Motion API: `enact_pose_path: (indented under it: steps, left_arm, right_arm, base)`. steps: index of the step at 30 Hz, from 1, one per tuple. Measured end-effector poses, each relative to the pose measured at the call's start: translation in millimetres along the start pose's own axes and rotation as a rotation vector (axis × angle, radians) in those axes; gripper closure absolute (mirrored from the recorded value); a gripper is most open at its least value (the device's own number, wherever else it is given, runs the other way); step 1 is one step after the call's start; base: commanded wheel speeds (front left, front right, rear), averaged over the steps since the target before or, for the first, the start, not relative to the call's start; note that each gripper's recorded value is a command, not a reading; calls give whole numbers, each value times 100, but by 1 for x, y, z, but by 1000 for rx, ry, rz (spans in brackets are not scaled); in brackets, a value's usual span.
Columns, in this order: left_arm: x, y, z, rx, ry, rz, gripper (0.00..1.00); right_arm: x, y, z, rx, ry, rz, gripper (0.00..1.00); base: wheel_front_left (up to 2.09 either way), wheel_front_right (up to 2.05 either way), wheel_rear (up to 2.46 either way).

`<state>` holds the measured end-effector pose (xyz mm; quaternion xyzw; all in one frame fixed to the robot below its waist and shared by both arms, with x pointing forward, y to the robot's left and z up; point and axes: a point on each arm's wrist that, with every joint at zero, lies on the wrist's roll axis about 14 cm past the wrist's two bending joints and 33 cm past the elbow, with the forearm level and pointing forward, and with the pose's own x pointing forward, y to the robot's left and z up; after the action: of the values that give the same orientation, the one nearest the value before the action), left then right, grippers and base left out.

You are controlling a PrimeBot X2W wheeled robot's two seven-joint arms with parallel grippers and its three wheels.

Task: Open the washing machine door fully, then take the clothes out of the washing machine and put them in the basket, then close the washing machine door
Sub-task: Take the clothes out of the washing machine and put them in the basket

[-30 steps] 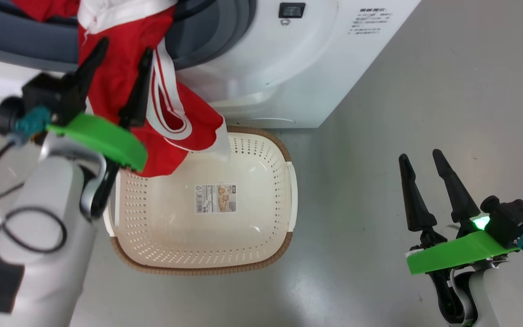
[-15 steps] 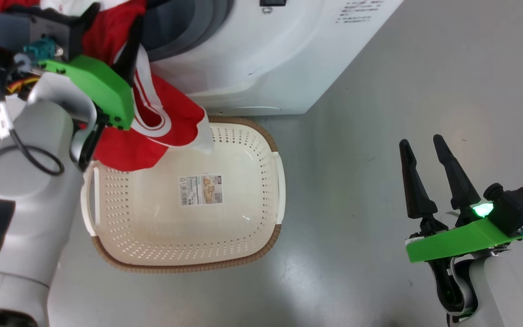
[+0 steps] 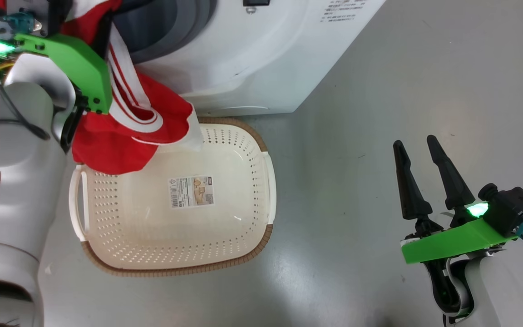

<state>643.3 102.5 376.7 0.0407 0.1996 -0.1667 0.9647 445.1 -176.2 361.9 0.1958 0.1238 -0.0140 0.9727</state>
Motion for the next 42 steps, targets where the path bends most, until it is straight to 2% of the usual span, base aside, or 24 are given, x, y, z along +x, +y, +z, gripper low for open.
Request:
enact_pose_path:
  steps: [1,2,3,15,22,33,42]
  left_arm:
    - [0,-1,-1,0,6,0,68]
    - [0,-1,-1,-1,4,0,88]
    - [-1,-2,0,-4,-3,-1,100]
    - [-19,1,36,-132,-181,16,100]
    - [-58,24,83,-241,-411,58,100]
    - [-124,32,96,-296,-608,133,100]
    - [-151,14,75,-318,-618,122,100]
  right_arm:
    - [0,1,0,0,-1,2,0]
    - [0,1,1,0,-2,3,0]
    - [0,2,1,1,-3,4,0]
    - [3,9,10,6,-28,23,0]
    - [2,21,17,11,-46,52,0]
    - [-1,31,19,11,-50,77,0]
    - [-2,31,21,10,-54,78,0]
  base:
    - [0,0,0]
    - [0,0,0]
    - [0,0,0]
    - [0,0,0]
    - [0,0,0]
    - [0,0,0]
    - [0,0,0]
